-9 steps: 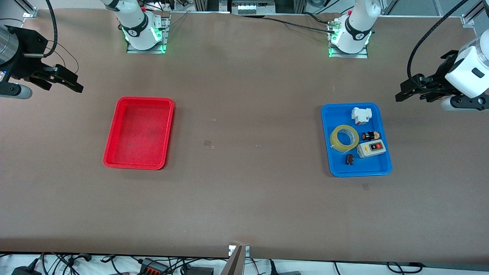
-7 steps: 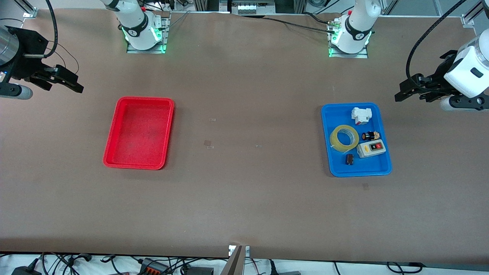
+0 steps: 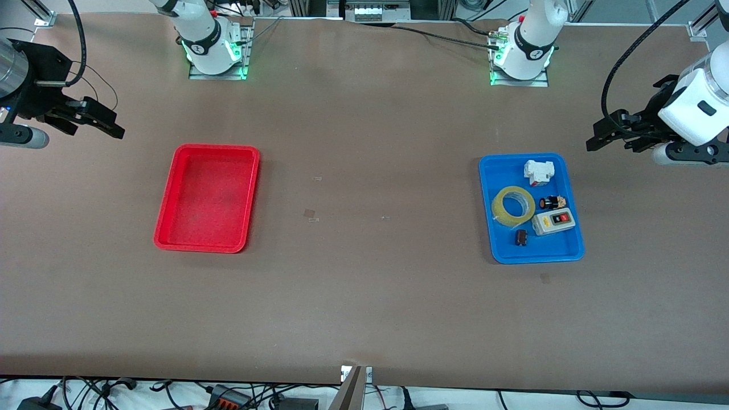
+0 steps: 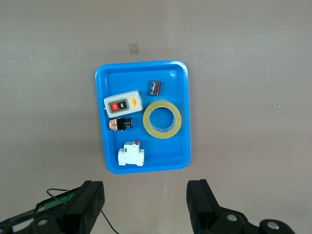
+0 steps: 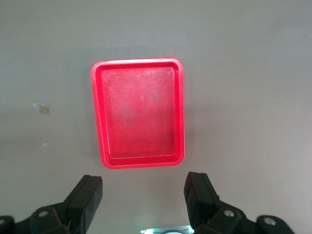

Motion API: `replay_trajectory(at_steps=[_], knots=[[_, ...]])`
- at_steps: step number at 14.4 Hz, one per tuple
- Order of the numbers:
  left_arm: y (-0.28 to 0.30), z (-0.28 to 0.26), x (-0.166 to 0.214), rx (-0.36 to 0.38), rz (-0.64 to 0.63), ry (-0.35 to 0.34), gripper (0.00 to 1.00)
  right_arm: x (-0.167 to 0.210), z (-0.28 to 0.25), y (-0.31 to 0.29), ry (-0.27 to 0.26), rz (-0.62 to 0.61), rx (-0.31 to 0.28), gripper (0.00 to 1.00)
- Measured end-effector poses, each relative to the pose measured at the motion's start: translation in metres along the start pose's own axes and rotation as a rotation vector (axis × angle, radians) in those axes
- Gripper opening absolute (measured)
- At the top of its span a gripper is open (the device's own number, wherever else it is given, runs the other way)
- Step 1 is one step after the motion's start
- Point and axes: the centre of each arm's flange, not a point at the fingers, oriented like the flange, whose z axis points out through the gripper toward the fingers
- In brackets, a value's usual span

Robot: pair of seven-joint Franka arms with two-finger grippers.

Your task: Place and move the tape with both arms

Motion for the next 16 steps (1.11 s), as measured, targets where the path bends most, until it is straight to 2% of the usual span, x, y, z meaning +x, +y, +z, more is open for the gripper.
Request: replay_trajectory(at_steps=[5, 8, 12, 16], knots=[[0.000, 0.011, 0.005, 0.003, -0.001, -0.024, 1.00, 0.000, 0.000, 0.000, 0.000, 0.000, 0.000, 0.99], [0.001, 0.051, 0.023, 0.014, -0.005, -0.110, 1.00, 0.000, 0.000, 0.001, 0.000, 0.001, 0.000, 0.99], [0.001, 0.095, 0.042, 0.025, -0.007, -0.189, 1.00, 0.000, 0.000, 0.001, -0.001, 0.002, 0.000, 0.99], [0.000, 0.161, 0.068, 0.023, -0.016, -0.211, 1.00, 0.002, 0.003, 0.000, -0.006, 0.001, -0.001, 0.99]])
